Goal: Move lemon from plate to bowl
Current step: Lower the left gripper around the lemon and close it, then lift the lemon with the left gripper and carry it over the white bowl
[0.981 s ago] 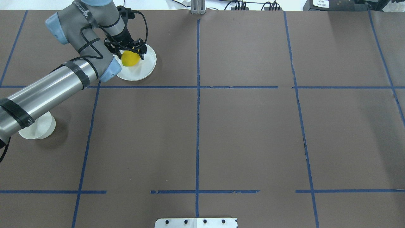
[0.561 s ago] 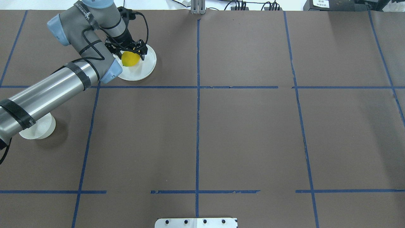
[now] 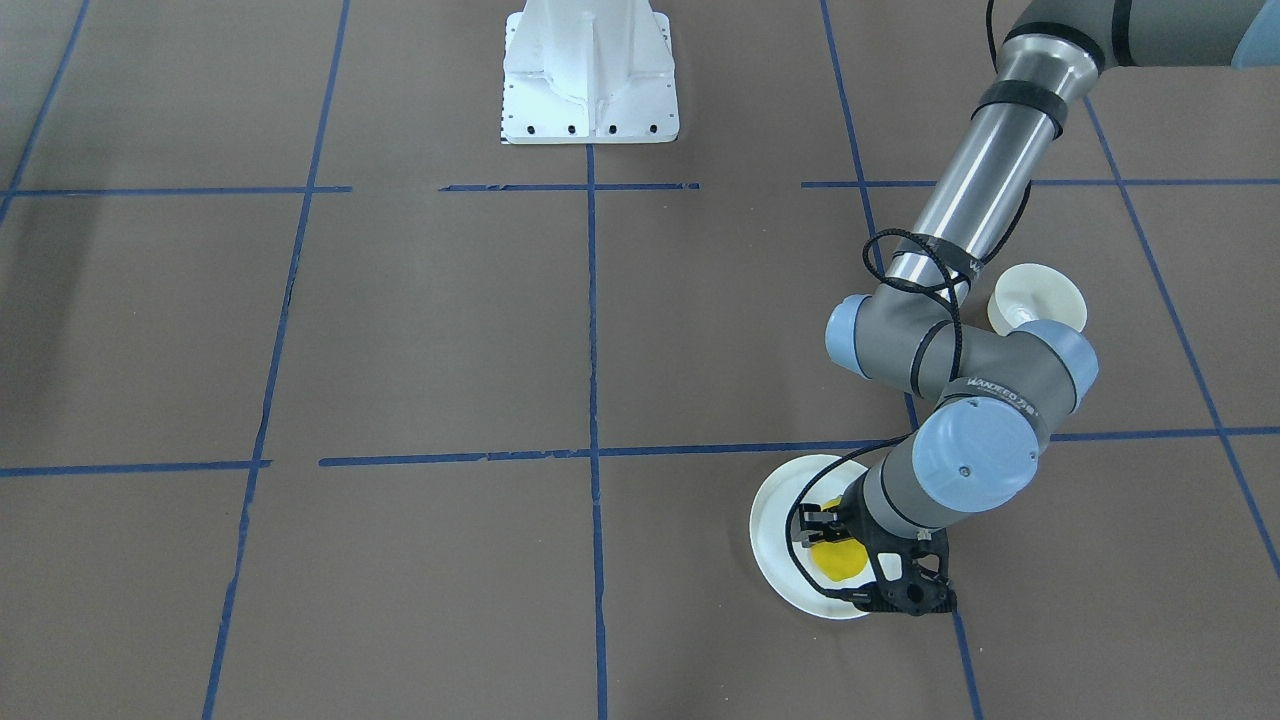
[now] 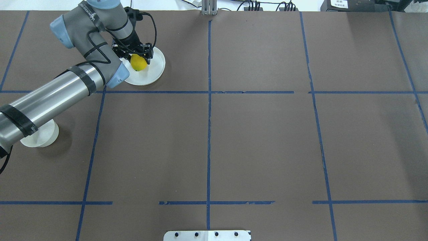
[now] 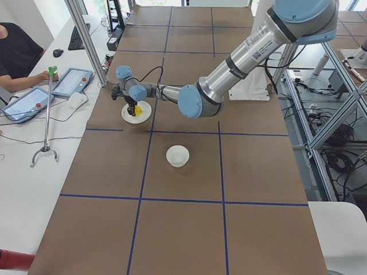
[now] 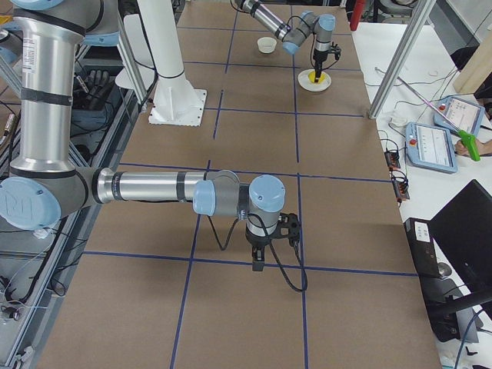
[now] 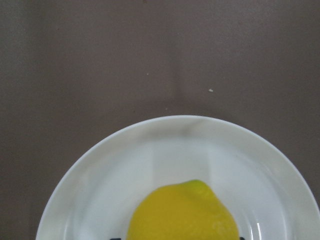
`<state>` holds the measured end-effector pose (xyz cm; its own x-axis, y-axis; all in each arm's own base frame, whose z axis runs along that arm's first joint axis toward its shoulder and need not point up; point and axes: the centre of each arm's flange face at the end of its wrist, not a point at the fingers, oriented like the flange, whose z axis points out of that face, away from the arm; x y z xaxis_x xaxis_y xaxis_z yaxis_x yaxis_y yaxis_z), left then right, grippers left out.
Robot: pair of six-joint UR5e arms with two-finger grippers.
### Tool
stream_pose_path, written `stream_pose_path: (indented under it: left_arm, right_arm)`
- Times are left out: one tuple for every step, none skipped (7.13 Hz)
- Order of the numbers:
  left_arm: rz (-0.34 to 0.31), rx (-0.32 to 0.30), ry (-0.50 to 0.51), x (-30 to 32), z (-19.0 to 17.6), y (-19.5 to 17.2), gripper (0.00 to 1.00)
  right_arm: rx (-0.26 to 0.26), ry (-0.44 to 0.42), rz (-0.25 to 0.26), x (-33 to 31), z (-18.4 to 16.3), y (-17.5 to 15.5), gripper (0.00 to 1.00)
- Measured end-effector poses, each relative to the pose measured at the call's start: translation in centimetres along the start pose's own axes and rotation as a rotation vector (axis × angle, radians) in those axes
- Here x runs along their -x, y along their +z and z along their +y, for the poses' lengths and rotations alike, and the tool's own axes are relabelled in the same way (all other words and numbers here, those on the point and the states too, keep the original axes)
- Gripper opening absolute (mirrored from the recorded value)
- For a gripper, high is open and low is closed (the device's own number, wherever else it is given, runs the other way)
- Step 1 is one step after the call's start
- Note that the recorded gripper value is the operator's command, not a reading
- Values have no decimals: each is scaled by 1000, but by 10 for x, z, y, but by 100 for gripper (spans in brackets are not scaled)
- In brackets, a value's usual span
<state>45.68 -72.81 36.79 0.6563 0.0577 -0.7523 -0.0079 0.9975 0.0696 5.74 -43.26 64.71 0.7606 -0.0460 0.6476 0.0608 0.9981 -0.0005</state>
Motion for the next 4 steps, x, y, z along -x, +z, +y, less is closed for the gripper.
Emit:
stream_pose_path:
  left_arm:
    - [1,-3,-1,0,-1,-2,0]
    - [2,-9,-3,1,-4,-7,0]
    - [6,-20,-7,4,-7,-16,0]
    - [13,-34,-7,9,-7,-26,0]
  right_arm:
    - [0,0,0,0,0,0,100]
    - [0,0,0,0,0,0,100]
    - [0,0,0,0,0,0,100]
    - [0,0,0,0,0,0,100]
